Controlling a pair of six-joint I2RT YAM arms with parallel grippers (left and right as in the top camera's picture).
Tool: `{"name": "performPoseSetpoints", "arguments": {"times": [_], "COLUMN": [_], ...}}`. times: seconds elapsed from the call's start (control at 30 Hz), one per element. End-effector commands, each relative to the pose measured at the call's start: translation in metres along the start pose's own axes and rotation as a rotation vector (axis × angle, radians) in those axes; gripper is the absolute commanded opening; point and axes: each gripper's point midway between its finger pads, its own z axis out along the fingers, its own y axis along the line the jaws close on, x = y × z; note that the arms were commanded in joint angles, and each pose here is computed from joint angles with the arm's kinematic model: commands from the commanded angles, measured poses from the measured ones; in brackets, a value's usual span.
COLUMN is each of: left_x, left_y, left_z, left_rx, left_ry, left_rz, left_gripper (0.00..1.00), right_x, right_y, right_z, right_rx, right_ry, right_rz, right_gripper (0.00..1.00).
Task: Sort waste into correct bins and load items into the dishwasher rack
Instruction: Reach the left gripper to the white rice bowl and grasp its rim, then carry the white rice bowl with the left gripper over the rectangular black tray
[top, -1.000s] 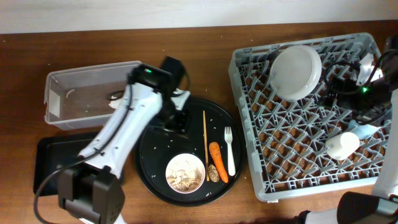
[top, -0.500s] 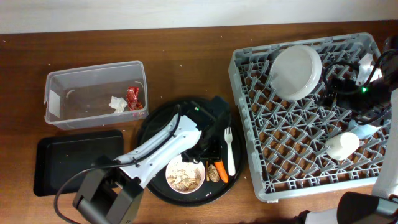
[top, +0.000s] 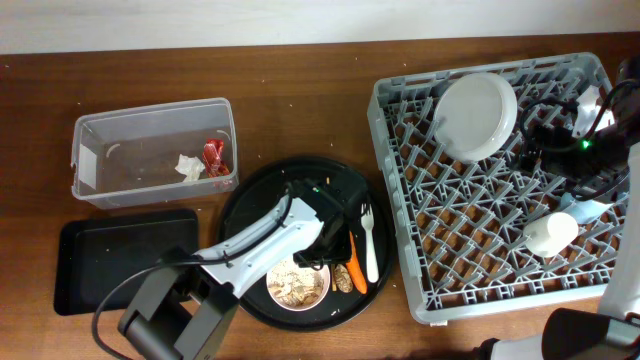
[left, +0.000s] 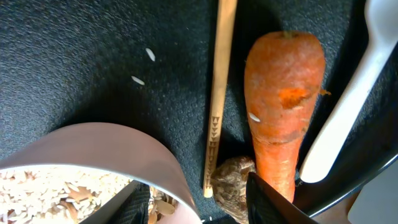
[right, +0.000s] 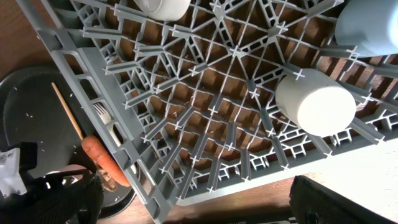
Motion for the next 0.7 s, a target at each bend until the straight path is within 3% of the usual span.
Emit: {"name": "performPoseSetpoints", "arguments": {"times": [0.0,0.13,0.43,0.53,0.67], "left_x": [0.006,0.003,0.01,0.009,0.006], "left_y": [0.001,0.005,0.015,0.014,0.008], "left_z": [0.007,0.008,0.017,0.017,0.017], "left_rx": [-0.031,-0.055,-0.086,-0.08,-0.068], "left_ry": [0.004,-0.017,0.0,-0.005,-0.027], "left_rz": [0.007,0.009,0.01,0.011,0.022], "left_gripper": [0.49,0.4,0.39,0.23,0.14], "right_x": [0.003,0.003,0.003,0.003,0.004], "right_y": [0.003,0.003,0.003,0.003,0.003], "right_z": [-0.001,-0.001,-0.001,-0.001,-0.001], "right_rx": [-0.007,-0.007,-0.007,-0.007,-0.007], "right_ry": [0.0,0.0,0.001,0.002,0.004], "right_rz": [-0.015,-0.015,-0.014,-0.014,-0.014], "right_gripper": [0.98,0.98,0.98,0.98,0.98]}}
